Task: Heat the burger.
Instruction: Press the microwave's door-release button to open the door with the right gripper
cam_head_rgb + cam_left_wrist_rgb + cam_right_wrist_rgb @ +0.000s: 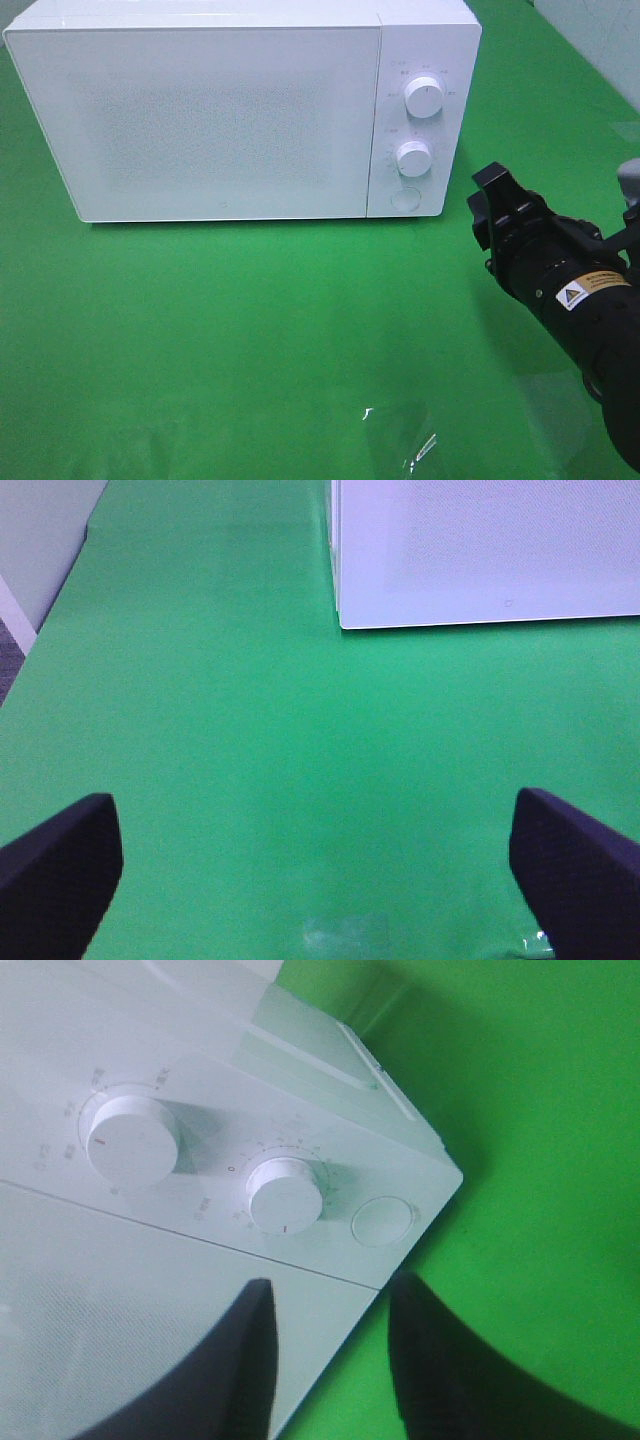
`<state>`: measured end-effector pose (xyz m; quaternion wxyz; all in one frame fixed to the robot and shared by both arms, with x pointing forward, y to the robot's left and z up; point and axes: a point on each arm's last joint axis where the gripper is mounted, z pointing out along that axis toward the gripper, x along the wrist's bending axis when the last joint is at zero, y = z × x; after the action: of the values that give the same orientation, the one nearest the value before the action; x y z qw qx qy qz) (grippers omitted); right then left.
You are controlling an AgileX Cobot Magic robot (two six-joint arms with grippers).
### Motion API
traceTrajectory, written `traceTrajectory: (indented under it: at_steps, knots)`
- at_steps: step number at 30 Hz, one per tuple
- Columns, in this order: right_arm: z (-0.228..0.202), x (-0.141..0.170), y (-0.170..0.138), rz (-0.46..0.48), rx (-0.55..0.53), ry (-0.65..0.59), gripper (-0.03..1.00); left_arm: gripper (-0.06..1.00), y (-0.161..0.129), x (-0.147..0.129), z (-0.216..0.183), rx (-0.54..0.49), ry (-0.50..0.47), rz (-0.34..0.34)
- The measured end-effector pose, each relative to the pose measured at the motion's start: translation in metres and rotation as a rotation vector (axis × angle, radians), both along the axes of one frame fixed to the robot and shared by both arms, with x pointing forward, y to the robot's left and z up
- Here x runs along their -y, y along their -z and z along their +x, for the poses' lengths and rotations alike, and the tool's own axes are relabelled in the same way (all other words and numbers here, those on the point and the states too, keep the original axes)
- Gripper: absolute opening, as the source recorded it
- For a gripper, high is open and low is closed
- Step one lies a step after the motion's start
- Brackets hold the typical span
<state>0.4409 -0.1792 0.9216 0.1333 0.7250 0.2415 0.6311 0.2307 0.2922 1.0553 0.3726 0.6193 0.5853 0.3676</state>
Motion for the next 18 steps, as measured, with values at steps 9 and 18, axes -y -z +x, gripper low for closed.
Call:
traceTrajectory:
  at_steps: [9, 18]
  knots:
    - [-0.0001, -0.0008, -0.0001, 0.403, -0.046, 0.060, 0.08, 0.97, 0.0000, 0.0000, 0.0000, 0.000, 0.000, 0.000]
    - [-0.0007, -0.0012, 0.0030, 0.467, -0.089, 0.075, 0.00, 0.97, 0.0000, 0.0000, 0.0000, 0.000, 0.000, 0.000]
